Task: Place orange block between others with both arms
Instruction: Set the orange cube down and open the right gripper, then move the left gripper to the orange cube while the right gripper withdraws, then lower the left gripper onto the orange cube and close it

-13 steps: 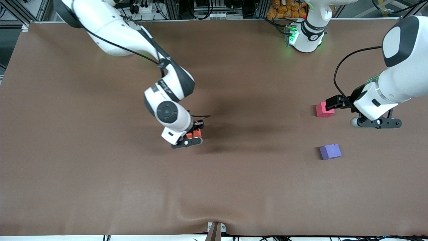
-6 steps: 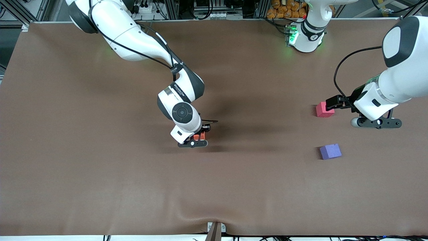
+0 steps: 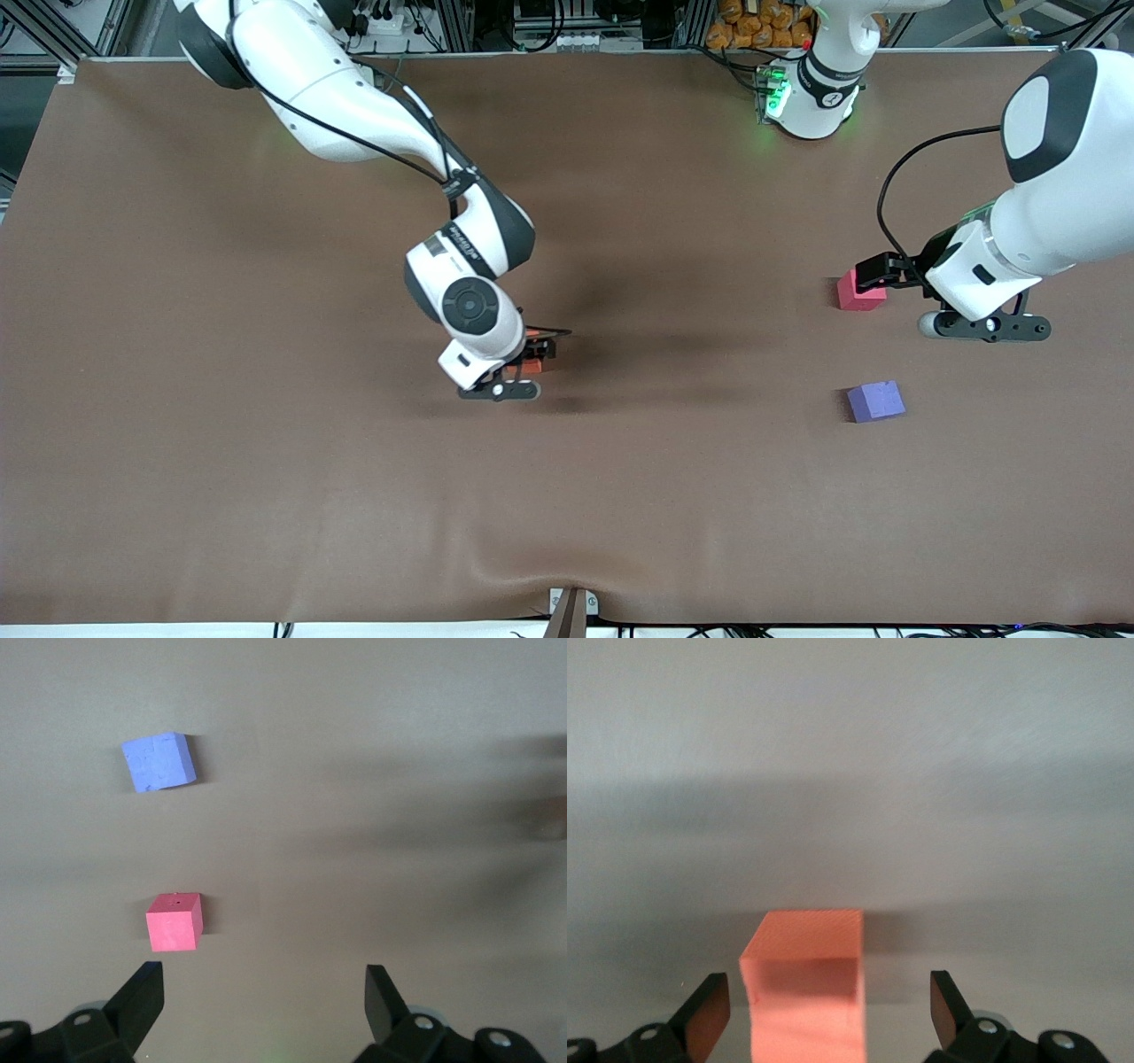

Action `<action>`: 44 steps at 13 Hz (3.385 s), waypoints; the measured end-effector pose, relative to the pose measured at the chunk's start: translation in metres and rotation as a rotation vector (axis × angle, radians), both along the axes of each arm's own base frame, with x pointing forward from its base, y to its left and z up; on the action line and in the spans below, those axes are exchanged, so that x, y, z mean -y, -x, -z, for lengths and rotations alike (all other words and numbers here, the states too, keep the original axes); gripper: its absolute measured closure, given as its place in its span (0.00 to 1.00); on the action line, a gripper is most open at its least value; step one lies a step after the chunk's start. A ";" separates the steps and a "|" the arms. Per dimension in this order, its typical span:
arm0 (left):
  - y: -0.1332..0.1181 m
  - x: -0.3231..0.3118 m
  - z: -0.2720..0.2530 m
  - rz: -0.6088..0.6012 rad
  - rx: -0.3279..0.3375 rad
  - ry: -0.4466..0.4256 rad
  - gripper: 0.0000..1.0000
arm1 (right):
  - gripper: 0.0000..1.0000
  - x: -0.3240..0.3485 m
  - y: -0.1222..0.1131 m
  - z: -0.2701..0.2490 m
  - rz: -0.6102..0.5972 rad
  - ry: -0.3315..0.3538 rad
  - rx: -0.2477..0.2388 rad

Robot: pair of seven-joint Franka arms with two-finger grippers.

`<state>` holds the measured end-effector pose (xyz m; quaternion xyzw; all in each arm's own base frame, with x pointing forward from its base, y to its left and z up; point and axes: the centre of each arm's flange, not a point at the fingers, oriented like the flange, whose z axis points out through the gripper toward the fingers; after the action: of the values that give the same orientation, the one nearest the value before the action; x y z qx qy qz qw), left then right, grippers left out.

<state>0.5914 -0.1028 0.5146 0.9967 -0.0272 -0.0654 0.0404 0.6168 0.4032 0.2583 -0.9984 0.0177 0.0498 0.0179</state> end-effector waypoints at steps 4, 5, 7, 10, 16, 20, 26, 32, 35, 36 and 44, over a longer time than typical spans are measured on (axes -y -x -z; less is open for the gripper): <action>-0.003 0.028 0.005 0.017 0.021 0.066 0.00 | 0.00 0.124 -0.072 -0.089 0.064 -0.003 0.089; -0.004 0.036 0.008 0.023 0.023 0.071 0.00 | 0.00 0.166 -0.085 -0.106 0.059 0.022 0.110; -0.001 0.066 0.015 -0.026 0.014 0.063 0.00 | 0.00 0.240 -0.100 -0.135 0.067 0.066 0.134; -0.001 0.125 0.023 -0.144 0.015 0.057 0.00 | 0.00 0.290 -0.093 -0.194 0.052 0.088 0.151; 0.010 0.288 0.085 -0.424 -0.010 0.064 0.00 | 0.00 0.353 -0.020 -0.267 -0.025 0.145 0.105; 0.032 0.351 0.119 -0.452 0.031 0.086 0.00 | 0.00 0.351 0.028 -0.308 -0.084 0.136 0.020; 0.035 0.434 0.188 -0.313 0.192 0.209 0.00 | 0.00 0.381 0.061 -0.383 -0.028 0.069 0.029; 0.053 0.471 0.246 -0.199 0.234 0.222 0.00 | 0.00 0.381 0.072 -0.397 -0.023 0.044 0.033; 0.054 0.474 0.261 -0.105 0.251 0.210 0.00 | 0.00 0.385 0.078 -0.404 -0.012 0.028 0.032; 0.054 0.473 0.265 -0.081 0.254 0.205 0.00 | 0.00 0.389 0.078 -0.402 -0.005 0.026 0.028; 0.057 0.471 0.298 -0.047 0.231 0.175 0.00 | 0.00 0.397 0.068 -0.373 0.010 0.025 0.026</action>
<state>0.5345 -0.5735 0.2168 0.9906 -0.0137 0.0534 0.1251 0.5485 0.0065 0.6314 -0.9990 0.0231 0.0367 0.0060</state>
